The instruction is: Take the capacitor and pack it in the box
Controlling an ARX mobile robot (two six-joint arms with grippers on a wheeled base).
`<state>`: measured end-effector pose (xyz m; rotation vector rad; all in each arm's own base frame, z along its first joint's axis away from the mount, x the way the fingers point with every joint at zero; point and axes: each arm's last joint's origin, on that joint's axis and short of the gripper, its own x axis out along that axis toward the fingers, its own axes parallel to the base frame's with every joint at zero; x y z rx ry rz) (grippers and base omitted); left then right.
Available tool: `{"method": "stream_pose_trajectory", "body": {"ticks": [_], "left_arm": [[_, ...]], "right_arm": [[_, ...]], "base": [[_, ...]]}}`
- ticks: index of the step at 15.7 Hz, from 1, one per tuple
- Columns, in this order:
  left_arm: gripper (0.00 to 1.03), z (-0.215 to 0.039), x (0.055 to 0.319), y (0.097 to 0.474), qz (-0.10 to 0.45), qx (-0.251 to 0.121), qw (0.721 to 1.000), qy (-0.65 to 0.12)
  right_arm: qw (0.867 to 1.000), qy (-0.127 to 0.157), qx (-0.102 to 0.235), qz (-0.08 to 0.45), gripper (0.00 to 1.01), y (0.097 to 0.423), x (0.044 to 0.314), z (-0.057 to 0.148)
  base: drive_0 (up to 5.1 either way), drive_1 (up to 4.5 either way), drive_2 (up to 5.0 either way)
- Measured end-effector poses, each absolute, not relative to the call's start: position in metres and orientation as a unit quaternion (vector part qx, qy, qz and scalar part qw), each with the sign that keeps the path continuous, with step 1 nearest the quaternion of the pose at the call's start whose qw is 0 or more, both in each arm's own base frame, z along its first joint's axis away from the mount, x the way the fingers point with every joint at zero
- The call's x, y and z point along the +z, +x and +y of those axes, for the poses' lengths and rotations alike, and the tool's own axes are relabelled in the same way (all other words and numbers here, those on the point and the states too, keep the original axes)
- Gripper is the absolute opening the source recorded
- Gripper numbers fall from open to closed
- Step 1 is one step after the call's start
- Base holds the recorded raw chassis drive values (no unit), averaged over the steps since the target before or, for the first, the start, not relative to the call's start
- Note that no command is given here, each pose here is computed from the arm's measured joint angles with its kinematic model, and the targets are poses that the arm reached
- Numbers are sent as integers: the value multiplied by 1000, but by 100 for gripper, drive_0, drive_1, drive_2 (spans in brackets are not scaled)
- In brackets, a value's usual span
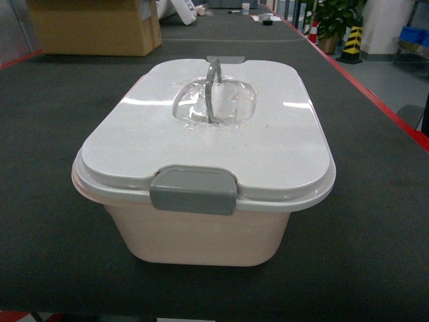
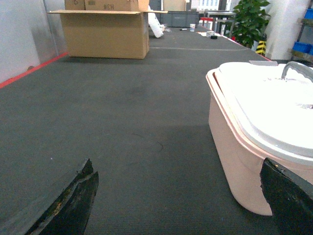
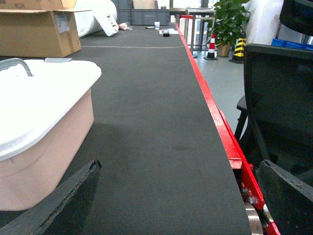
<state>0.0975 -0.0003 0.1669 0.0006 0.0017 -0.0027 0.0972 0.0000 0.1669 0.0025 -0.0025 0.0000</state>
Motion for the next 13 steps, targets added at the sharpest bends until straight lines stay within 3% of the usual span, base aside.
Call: {"method": "stream_pose_trajectory", "body": {"ticks": [13], "left_arm": [[98,0,167,98,1,-1,1000,0]], "right_arm": [[1000,1,0,-1,98,97,167,0]], "base": [[0,0,0]]}}
